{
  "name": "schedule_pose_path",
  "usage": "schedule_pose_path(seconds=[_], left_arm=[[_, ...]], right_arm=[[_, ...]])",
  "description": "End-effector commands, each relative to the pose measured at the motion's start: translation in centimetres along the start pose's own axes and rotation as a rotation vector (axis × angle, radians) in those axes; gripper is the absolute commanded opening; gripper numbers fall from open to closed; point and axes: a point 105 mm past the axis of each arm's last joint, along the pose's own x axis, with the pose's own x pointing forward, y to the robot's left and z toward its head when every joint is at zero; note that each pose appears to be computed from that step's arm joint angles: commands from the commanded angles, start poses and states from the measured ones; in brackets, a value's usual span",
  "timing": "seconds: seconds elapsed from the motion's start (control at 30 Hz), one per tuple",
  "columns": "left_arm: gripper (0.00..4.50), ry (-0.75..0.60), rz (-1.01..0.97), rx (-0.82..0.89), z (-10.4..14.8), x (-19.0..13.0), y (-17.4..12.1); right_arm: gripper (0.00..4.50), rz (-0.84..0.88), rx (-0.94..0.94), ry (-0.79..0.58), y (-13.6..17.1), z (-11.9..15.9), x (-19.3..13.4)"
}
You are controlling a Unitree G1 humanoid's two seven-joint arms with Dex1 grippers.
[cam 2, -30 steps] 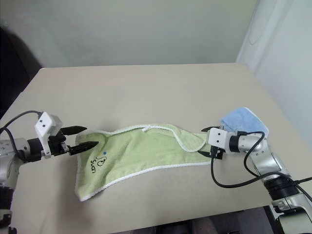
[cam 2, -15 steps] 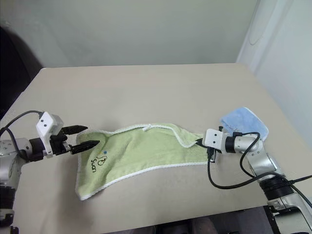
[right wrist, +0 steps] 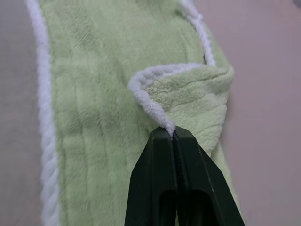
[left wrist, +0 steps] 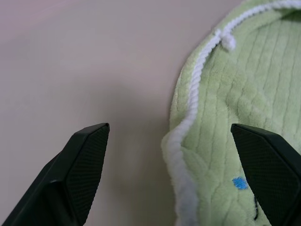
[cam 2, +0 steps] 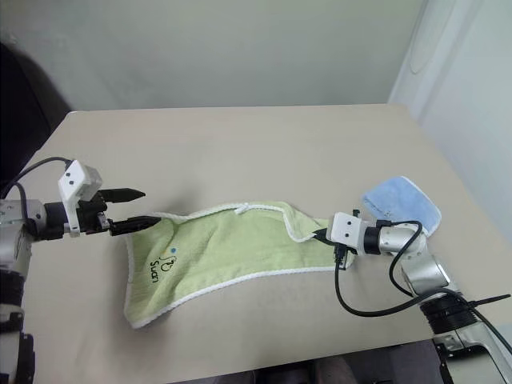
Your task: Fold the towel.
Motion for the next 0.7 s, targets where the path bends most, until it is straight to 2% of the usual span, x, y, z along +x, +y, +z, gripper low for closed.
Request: schedule_pose_path(seconds=[0.03,0.27,0.47,0.6,0.7], left_arm=[[4.5,0.049,-0.051,0.107,1.1,0.4,0.6],[4.5,0.191,-0.168,0.261,0.6,2.2,0.4],[4.5,0.333,-0.257,0.311,-1.0,3.3,-0.2],[4.5,0.366,-0.26,0.308,-1.4,3.7,-0.2],[3.93,0.359,-0.247,0.281,-1.5,3.8,0.0]], right_arm=[[0.03,-0.056,-0.046,-0.033,-1.3,1.3,0.0],[0.03,-0.091,-0.04,-0.037,-1.4,1.4,0.0],[0.03,-0.111,-0.035,-0.039,-1.4,1.5,-0.1],[0.03,-0.119,-0.033,-0.039,-1.4,1.5,-0.1],[0.0,-0.125,-0.032,-0.04,-1.3,1.6,-0.2]])
